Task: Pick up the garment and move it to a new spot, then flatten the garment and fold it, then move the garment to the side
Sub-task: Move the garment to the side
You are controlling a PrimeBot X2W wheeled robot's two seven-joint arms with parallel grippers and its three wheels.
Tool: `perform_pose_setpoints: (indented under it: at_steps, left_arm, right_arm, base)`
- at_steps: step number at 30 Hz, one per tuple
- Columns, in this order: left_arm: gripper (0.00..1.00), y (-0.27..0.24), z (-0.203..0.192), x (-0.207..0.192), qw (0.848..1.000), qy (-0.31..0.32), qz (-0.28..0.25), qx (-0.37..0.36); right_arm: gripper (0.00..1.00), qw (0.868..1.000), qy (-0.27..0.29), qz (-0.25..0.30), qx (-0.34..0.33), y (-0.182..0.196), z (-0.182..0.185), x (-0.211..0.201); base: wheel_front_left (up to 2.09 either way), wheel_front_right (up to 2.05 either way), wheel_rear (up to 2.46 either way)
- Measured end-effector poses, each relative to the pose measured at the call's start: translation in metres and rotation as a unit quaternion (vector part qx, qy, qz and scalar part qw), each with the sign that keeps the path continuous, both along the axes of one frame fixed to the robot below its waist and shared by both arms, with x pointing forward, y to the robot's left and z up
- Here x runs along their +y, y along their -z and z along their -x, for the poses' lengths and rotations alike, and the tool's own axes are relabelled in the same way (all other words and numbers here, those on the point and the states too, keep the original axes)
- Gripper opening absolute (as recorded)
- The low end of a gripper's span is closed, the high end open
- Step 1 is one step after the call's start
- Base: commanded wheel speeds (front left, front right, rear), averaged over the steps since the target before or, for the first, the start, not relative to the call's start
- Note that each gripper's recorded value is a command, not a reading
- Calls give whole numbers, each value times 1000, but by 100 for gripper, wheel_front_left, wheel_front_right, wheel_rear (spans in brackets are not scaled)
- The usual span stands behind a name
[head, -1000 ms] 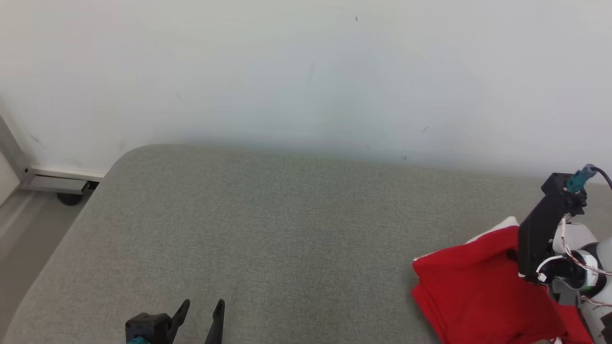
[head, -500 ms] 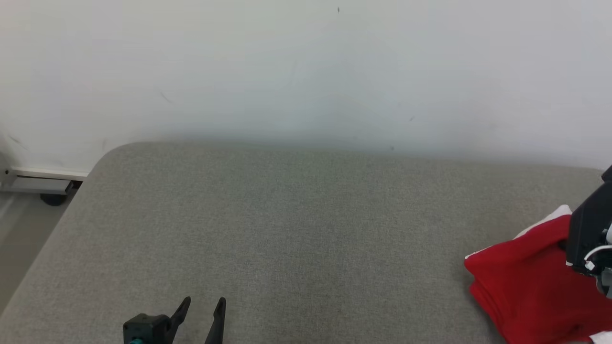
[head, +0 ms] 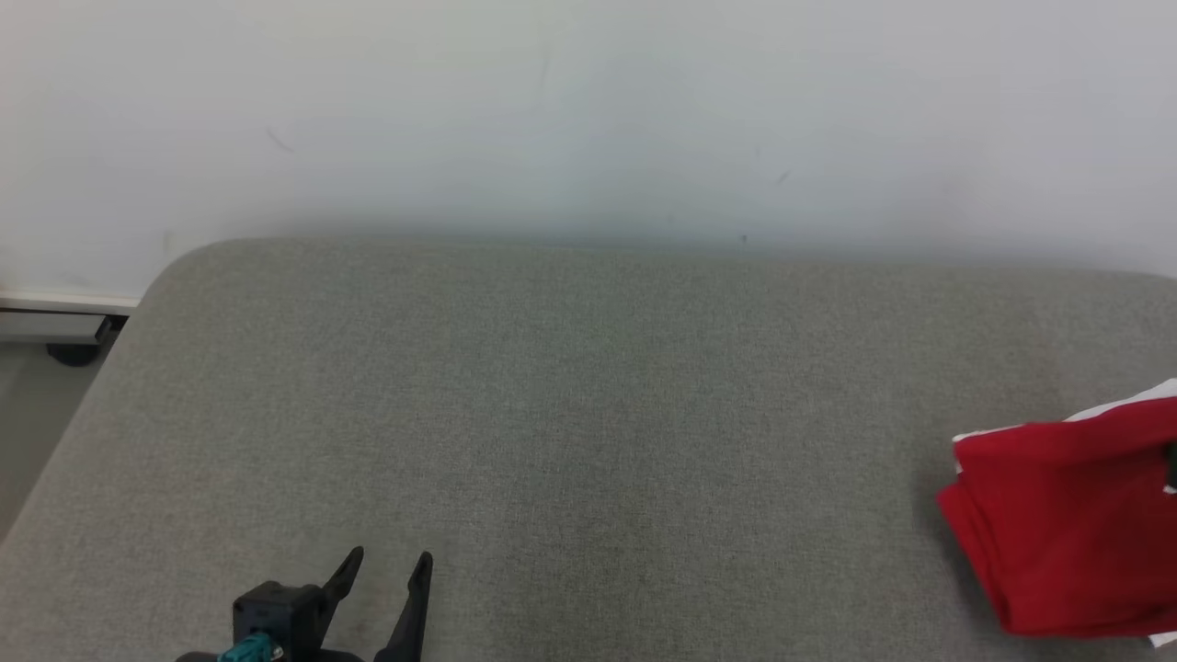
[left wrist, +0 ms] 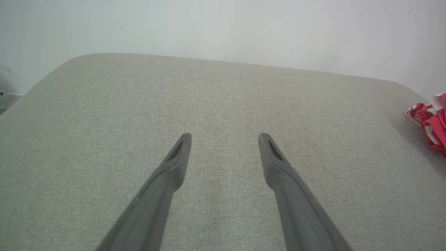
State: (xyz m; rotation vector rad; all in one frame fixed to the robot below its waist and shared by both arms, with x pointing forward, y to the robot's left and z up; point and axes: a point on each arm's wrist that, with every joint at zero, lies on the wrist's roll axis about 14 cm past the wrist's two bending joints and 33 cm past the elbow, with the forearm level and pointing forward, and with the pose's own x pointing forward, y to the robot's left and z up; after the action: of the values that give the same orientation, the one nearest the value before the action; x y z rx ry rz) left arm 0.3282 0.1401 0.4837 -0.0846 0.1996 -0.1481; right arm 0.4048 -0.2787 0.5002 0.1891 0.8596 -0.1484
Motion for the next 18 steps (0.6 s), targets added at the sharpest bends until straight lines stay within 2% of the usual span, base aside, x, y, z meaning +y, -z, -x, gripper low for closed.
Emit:
perform_pose_setpoints:
  at_steps: [7, 11, 18]
  left_arm:
    - [100, 9, -6, -6, 1000, 19, -13, 20]
    - [100, 10, -19, -7, 999, 27, -20, 23]
    - [100, 19, -38, -12, 998, 41, -24, 37]
  right_arm:
    - [0, 997, 65, 20, -20, -2, -14, -36]
    - [0, 997, 69, 34, -11, 9, -23, -36]
    - [0, 991, 75, 110, 26, 34, -32, -57]
  base:
    - [0, 0, 0]
    - [0, 0, 0]
    - [0, 0, 0]
